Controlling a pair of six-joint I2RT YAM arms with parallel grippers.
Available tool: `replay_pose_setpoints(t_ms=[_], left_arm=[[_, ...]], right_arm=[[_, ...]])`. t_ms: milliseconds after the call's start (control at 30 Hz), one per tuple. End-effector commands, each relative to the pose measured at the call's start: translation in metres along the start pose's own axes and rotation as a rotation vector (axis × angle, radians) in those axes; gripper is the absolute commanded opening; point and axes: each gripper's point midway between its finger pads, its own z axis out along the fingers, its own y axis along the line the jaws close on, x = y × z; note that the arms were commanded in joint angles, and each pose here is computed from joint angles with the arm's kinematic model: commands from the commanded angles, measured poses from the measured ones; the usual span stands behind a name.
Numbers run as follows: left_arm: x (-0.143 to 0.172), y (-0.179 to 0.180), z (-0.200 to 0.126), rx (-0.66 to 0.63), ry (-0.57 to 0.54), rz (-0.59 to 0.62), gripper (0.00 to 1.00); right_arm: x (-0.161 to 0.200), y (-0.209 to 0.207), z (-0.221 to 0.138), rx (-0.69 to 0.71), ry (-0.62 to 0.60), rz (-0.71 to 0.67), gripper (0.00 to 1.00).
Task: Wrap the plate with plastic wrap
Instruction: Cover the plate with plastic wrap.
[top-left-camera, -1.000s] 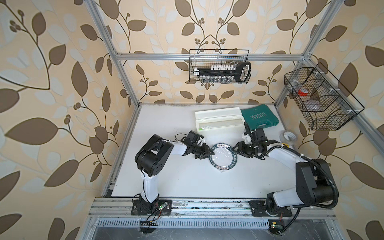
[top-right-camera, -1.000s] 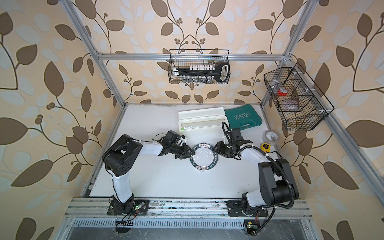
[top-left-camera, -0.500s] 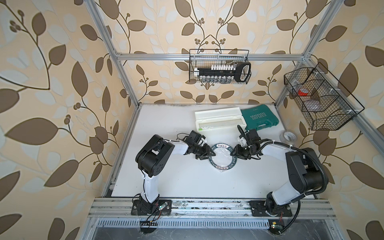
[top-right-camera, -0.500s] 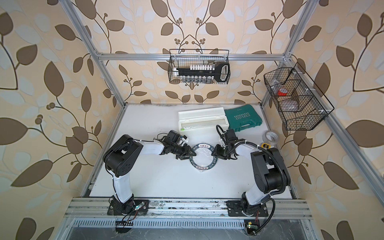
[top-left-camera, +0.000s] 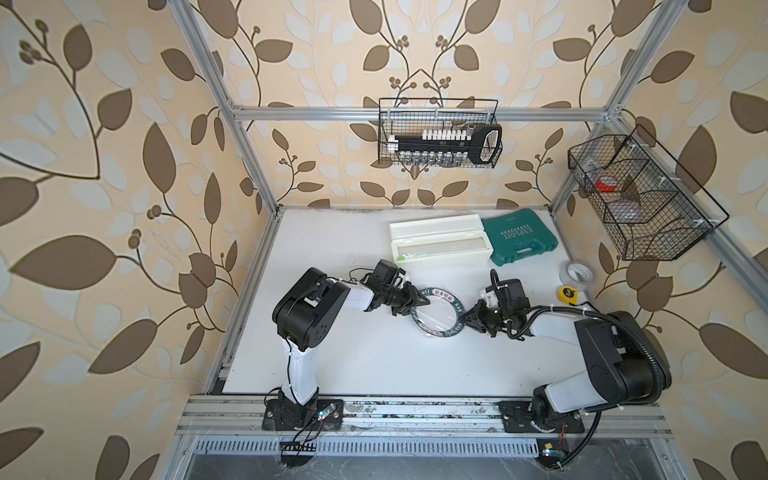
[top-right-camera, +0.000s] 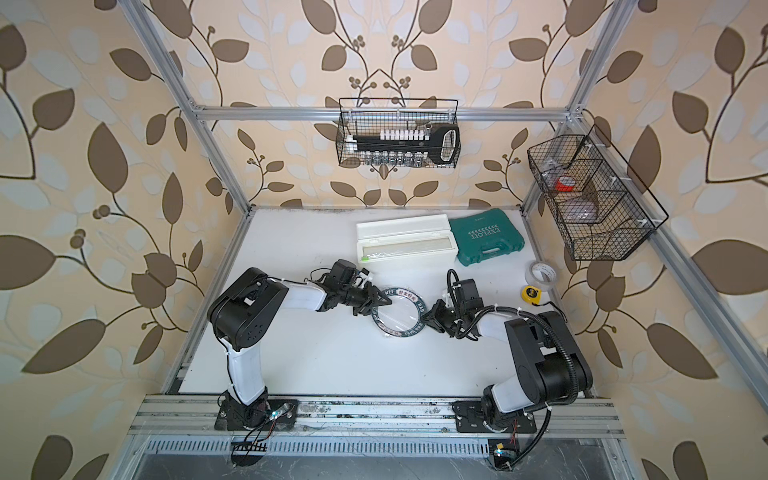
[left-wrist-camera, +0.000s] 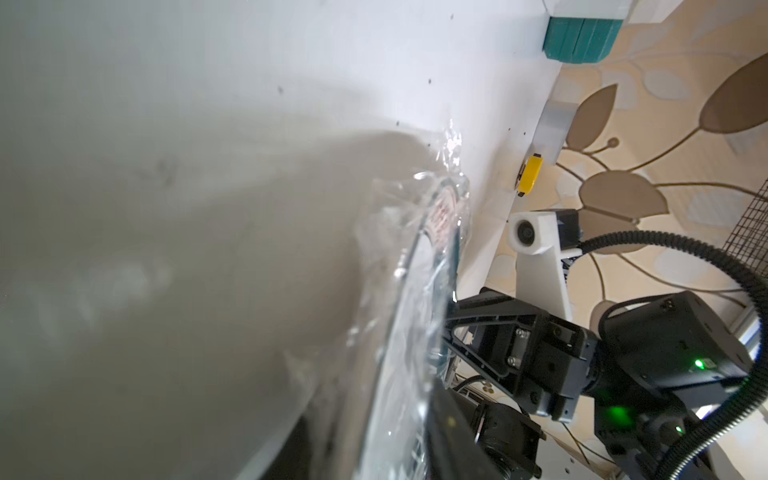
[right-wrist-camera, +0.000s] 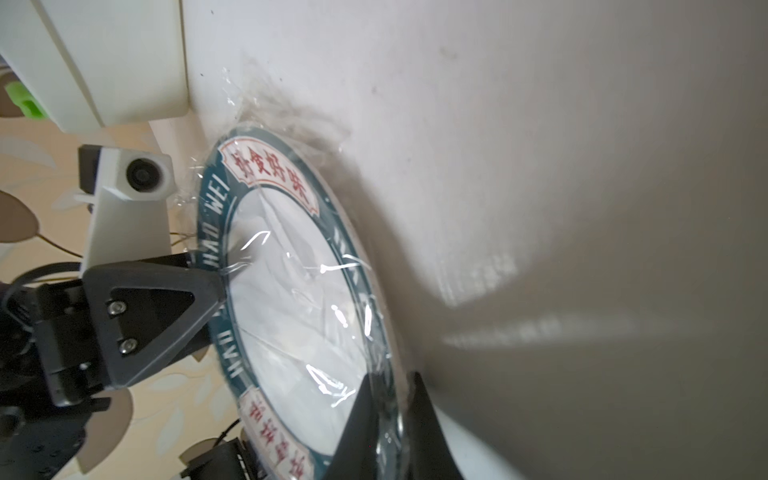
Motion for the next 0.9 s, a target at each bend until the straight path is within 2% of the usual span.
replay_pose_setpoints(t_ms=[0, 100, 200, 367, 533, 600, 700, 800, 867], left_arm=[[-0.002, -0.020, -0.009, 0.064, -0.011, 0.033, 0.56], [0.004, -0.005, -0.018, -0.014, -0.011, 0.010, 0.64], [0.014, 0.011, -0.025, -0.058, 0.006, -0.042, 0.76], [0.035, 0.034, -0.038, -0.099, 0.023, -0.132, 0.78], [0.049, 0.041, -0.064, -0.117, -0.019, -0.174, 0.76], [0.048, 0.032, -0.079, -0.112, -0.069, -0.165, 0.73], [0.040, -0.010, -0.092, -0.058, -0.123, -0.084, 0.72], [0.035, -0.036, -0.091, -0.026, -0.133, -0.030, 0.68], [0.034, -0.038, -0.082, -0.019, -0.115, -0.027, 0.63]], right_arm=[[-0.001, -0.006, 0.005, -0.001, -0.057, 0.144, 0.00], [-0.004, -0.008, 0.005, -0.004, -0.109, 0.206, 0.00], [-0.008, -0.006, 0.002, 0.004, -0.155, 0.252, 0.00], [-0.009, -0.008, -0.004, 0.004, -0.207, 0.337, 0.00], [-0.010, -0.005, -0.008, 0.026, -0.240, 0.351, 0.00], [-0.010, -0.007, -0.008, 0.043, -0.248, 0.343, 0.00], [-0.008, -0.011, -0.004, 0.058, -0.246, 0.331, 0.00], [-0.004, -0.015, 0.001, 0.065, -0.234, 0.335, 0.00], [-0.004, -0.015, 0.002, 0.065, -0.235, 0.335, 0.00]])
